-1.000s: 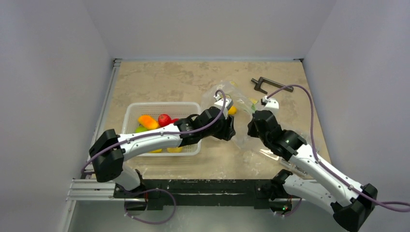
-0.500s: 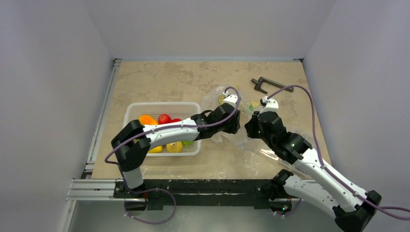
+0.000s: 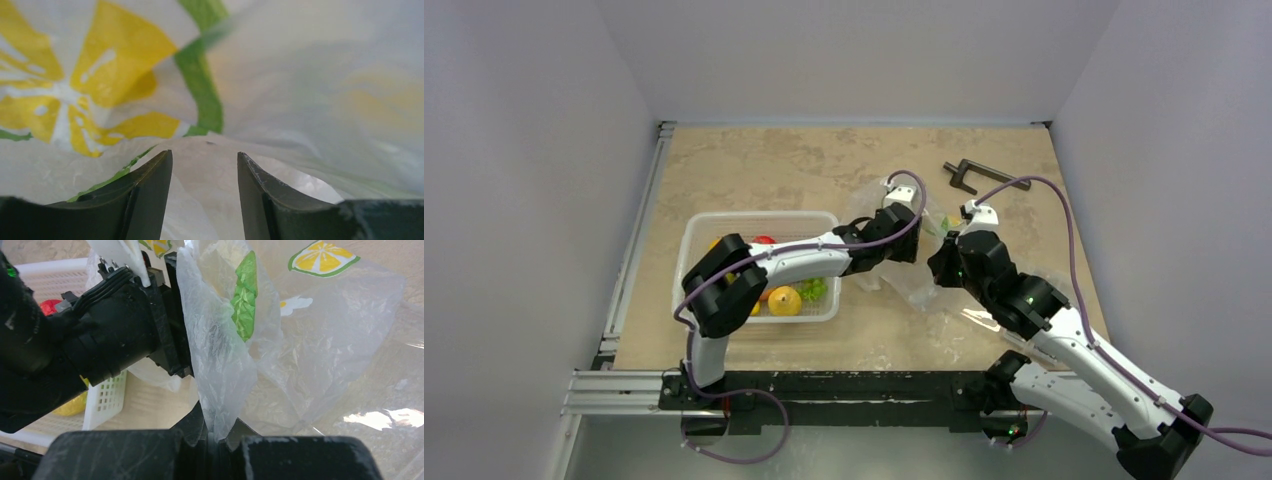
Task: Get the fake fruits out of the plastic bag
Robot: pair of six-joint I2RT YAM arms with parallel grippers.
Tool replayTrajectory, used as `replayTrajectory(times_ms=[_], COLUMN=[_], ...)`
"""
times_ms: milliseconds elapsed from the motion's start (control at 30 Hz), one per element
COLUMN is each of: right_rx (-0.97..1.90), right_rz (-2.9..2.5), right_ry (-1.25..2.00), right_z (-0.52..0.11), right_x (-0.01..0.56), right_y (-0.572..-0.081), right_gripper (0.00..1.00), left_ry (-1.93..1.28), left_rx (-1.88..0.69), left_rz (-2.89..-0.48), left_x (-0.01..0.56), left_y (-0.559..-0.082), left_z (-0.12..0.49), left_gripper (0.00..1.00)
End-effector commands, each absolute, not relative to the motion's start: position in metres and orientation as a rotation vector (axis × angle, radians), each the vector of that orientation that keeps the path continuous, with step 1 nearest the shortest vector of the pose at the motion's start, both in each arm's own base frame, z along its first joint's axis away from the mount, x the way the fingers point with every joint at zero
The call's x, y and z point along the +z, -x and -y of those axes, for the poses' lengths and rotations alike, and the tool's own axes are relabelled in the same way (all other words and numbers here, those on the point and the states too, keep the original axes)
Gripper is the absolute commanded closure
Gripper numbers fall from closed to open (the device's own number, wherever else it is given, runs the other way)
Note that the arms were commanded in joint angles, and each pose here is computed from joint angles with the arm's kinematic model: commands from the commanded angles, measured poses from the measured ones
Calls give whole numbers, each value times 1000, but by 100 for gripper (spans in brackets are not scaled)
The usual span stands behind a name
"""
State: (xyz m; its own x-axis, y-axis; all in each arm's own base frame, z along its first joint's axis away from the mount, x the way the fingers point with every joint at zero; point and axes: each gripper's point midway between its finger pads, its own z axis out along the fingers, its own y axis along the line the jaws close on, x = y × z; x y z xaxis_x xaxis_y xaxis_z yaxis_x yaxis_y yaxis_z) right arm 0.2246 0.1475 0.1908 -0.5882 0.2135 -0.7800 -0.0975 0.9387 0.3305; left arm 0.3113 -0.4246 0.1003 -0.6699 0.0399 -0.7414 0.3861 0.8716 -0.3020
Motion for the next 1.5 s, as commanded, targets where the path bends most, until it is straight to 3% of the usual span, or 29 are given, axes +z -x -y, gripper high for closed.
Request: replayTrajectory(times_ms=[0, 167, 433, 800, 867, 967, 1100, 1233, 1467], right_rx=[467, 473, 505, 539, 554, 569, 570, 581, 588], right_rz=[-2137, -2139, -2140, -2130, -2134, -2146, -2132, -2121, -2120], right_ry=[-55, -49, -24, 6, 21, 37, 28, 29, 18], right_z=[-154, -154, -159, -161, -164, -166, -163, -163, -161], right_x=[197, 197, 202, 206, 204, 201, 201, 205, 203], right_y=[-224, -222, -220, -216, -214, -210, -209, -208, -206], right_gripper=[100, 100, 100, 100, 100, 100, 100, 100, 100], left_ry=[-243, -194, -25, 15, 12, -36, -16, -41, -98], left_rx=[-491, -450, -436, -399, -437, -418, -336, -241, -193], left_rz=[-2150, -2111, -2123, -2215, -2253, -2289, -2284, -2250, -2194], left_x=[119, 121, 108, 67, 58, 44, 48, 62, 100], left_y=[-340, -357, -378, -396, -398, -398, -397, -394, -375], left_z=[426, 426, 433, 455, 462, 466, 443, 416, 377], left_gripper=[48, 42, 8, 7, 10, 32, 42, 61, 72])
